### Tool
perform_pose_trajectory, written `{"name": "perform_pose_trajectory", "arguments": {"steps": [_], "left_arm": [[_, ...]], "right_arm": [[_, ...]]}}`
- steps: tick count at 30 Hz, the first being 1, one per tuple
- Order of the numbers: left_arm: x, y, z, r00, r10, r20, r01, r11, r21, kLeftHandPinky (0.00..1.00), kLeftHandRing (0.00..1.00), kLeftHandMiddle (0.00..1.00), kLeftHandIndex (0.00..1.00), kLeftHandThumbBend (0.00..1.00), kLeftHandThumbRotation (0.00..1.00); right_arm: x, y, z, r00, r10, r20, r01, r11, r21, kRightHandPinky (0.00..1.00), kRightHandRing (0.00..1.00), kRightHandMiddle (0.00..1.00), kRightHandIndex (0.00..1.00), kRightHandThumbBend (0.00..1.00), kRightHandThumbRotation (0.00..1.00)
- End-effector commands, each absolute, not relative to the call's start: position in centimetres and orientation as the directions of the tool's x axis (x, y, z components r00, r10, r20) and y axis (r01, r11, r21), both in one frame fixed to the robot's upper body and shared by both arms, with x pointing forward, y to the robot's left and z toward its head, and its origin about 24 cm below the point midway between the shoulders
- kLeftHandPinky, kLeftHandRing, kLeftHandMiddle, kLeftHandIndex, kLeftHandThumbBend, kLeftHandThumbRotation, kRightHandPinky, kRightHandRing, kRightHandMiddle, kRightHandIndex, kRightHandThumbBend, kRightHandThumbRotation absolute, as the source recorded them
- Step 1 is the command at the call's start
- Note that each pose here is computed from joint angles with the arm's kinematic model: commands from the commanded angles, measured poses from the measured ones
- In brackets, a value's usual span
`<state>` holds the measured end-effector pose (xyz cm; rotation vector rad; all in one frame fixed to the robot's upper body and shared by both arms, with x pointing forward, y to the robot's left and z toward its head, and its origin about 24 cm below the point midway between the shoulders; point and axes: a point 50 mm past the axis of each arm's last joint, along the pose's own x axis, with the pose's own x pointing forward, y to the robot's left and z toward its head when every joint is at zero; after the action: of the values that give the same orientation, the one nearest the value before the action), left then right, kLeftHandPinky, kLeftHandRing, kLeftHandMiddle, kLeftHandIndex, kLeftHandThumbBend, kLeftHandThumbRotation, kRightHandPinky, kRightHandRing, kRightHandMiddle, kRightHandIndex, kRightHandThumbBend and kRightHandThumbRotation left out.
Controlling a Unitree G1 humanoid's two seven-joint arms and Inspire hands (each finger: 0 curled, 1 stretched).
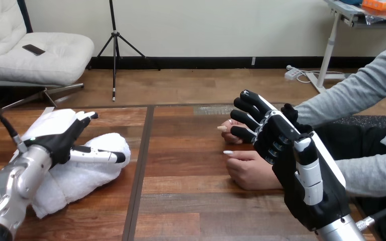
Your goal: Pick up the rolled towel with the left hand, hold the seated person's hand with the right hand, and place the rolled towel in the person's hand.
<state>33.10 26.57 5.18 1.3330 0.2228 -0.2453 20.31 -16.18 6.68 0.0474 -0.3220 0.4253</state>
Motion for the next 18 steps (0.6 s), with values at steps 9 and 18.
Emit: {"name": "perform_pose_trajectory", "arguments": {"steps": [9, 18], "left_arm": [[35.6, 24.8, 8.1, 0.972, -0.088, -0.218, 0.232, 0.210, 0.950, 0.90, 0.96, 0.99, 0.95, 1.00, 0.74], [35.9, 24.2, 7.9, 0.968, -0.098, -0.230, 0.246, 0.193, 0.950, 0.91, 0.97, 1.00, 0.95, 1.00, 0.74]], "right_arm": [[20.6, -16.0, 8.3, 0.828, 0.397, 0.395, -0.420, 0.907, -0.032, 0.84, 0.91, 0.92, 0.91, 0.82, 1.00], [20.6, -16.0, 8.3, 0.829, 0.394, 0.398, -0.416, 0.909, -0.034, 0.83, 0.91, 0.92, 0.91, 0.81, 1.00]]}}
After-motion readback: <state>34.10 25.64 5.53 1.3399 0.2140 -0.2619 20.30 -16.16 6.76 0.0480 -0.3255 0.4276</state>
